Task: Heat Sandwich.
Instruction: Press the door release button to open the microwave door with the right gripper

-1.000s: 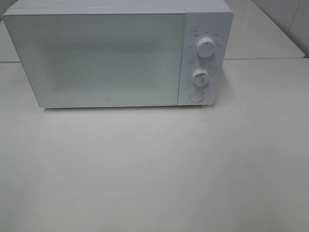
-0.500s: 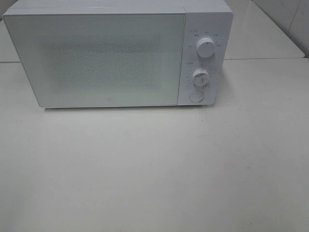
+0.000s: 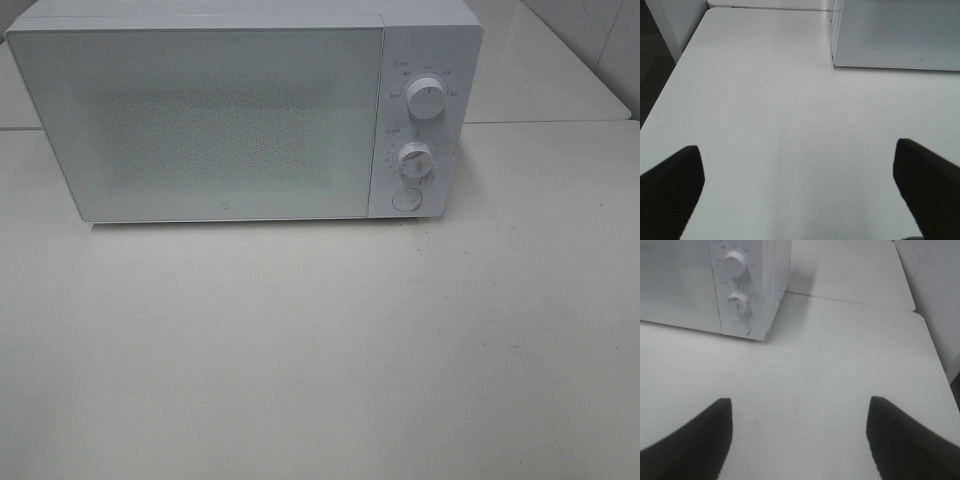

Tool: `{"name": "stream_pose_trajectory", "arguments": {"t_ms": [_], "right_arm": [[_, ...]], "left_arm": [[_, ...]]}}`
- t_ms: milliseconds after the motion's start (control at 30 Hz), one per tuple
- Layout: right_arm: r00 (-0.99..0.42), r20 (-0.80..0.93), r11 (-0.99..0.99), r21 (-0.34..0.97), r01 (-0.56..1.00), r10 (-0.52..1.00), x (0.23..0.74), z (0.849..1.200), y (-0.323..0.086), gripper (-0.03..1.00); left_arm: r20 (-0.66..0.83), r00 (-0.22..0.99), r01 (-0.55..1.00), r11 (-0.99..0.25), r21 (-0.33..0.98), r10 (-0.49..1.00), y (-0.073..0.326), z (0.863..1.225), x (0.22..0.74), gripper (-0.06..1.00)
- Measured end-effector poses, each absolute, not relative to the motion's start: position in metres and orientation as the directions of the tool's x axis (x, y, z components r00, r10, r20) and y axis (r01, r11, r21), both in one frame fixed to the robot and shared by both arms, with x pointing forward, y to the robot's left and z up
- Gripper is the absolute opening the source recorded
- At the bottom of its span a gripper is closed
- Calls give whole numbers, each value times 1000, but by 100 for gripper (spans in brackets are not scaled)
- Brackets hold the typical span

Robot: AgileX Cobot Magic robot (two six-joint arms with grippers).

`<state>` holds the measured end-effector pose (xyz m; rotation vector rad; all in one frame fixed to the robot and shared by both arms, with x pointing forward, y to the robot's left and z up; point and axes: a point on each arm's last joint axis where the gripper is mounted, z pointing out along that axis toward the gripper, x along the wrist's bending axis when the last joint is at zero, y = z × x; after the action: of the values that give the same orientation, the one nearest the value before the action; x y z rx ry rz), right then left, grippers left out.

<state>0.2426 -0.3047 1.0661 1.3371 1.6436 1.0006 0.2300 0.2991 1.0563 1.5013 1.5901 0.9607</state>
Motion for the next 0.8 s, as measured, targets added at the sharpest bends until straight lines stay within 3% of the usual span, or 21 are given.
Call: {"name": "stream_pose_trajectory", "arguments": {"t_ms": [400, 800], "right_arm": [[-164, -98, 141, 952, 272, 982, 299, 1087, -292, 72], [-189, -85, 133, 957, 258, 978, 356, 1083, -278, 72]], "left_arm": [[-18, -46, 449, 37, 893, 999, 299, 1056, 230, 97], [-18, -46, 449, 37, 893, 999, 299, 1056, 230, 97]]}}
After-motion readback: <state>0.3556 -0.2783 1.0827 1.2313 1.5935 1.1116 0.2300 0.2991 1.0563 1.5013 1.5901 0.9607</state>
